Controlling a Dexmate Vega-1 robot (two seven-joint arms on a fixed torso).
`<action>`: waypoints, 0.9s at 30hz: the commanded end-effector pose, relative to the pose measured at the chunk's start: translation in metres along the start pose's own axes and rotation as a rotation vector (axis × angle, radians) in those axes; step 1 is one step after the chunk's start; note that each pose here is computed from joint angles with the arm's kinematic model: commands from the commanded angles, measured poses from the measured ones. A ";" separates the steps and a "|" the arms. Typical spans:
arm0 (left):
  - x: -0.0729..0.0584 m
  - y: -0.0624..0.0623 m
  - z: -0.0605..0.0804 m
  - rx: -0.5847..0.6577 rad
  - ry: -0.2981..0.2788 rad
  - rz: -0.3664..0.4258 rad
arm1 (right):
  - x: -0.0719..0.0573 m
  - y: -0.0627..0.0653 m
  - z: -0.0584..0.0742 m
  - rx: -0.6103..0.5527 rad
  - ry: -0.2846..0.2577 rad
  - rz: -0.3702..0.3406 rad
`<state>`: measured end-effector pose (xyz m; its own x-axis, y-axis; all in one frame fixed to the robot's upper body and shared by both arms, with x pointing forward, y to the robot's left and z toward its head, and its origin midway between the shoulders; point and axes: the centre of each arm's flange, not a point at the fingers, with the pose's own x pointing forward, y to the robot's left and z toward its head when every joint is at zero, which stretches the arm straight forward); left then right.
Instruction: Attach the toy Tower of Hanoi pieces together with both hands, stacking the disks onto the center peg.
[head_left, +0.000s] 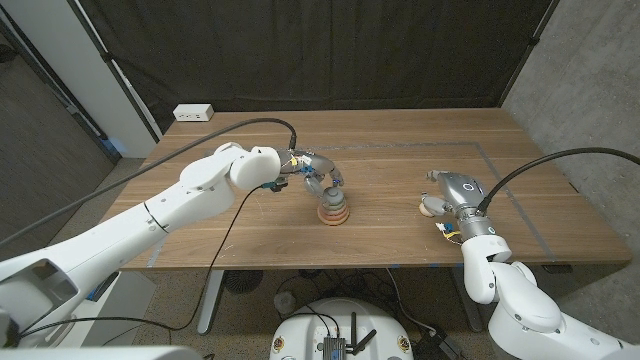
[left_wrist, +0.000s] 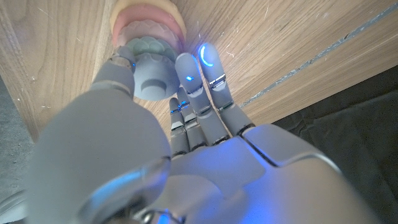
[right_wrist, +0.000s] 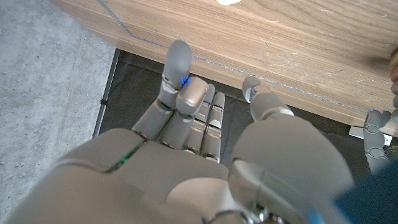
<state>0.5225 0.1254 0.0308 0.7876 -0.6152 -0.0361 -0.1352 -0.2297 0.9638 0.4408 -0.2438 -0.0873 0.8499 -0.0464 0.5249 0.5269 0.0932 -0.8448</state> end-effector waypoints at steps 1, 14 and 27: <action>-0.017 -0.005 -0.017 -0.038 0.037 0.013 | 0.004 -0.001 0.002 0.005 0.001 0.011; -0.047 -0.006 -0.041 -0.117 0.102 0.108 | 0.011 -0.003 0.004 0.021 -0.023 0.005; -0.080 -0.028 -0.050 -0.167 0.235 0.212 | 0.021 -0.002 0.005 0.030 -0.067 0.005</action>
<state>0.5077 0.1966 0.0312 0.8452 -0.5201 0.1229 -0.1671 -0.0387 0.9852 0.4513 -0.2403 -0.0771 0.8508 -0.0115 0.5254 0.5232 0.1125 -0.8448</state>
